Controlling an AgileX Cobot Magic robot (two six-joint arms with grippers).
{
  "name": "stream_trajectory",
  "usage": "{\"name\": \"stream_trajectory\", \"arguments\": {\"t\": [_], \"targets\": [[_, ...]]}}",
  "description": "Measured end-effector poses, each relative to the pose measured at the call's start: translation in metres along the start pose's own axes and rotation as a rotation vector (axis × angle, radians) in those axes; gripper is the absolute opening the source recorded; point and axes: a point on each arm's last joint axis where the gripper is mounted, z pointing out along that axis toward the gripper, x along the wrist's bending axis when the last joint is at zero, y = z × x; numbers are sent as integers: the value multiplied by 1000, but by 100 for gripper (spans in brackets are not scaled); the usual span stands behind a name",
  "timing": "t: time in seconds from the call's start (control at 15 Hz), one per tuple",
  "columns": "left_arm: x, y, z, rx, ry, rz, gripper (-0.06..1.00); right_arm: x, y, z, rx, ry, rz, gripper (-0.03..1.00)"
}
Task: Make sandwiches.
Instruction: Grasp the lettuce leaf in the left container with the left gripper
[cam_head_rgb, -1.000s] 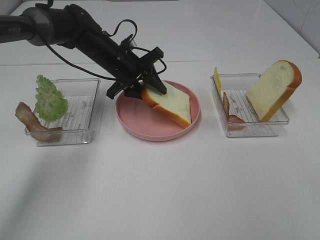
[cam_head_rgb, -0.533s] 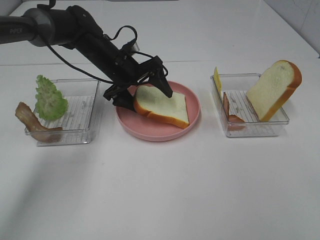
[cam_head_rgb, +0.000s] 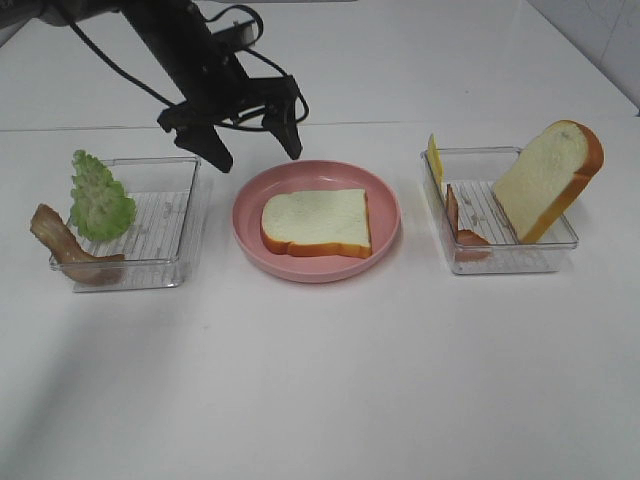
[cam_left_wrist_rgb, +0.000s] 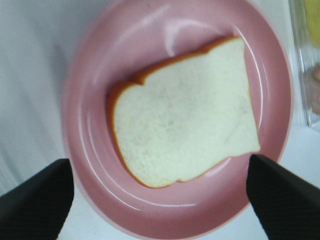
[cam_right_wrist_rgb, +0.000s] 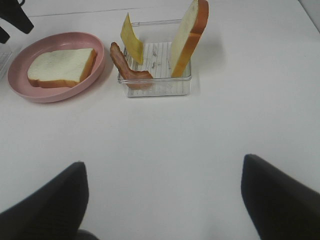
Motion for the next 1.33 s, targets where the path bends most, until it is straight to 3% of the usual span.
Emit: {"name": "stream_trajectory", "arguments": {"t": [0.2, 0.27, 0.4, 0.6, 0.93, 1.33], "targets": [[-1, 11, -46, -117, 63, -24, 87, 0, 0, 0, 0, 0, 0, 78], [8, 14, -76, -181, 140, -14, 84, 0, 0, 0, 0, 0, 0, 78], [21, 15, -105, -234, 187, -26, 77, 0, 0, 0, 0, 0, 0, 78], [39, 8, -138, -271, 250, -53, 75, 0, 0, 0, 0, 1, 0, 78], [84, -22, -165, -219, 324, -163, 74, 0, 0, 0, 0, 1, 0, 78], [117, -35, -125, -65, 409, -197, 74, 0, 0, 0, 0, 1, 0, 78]]}}
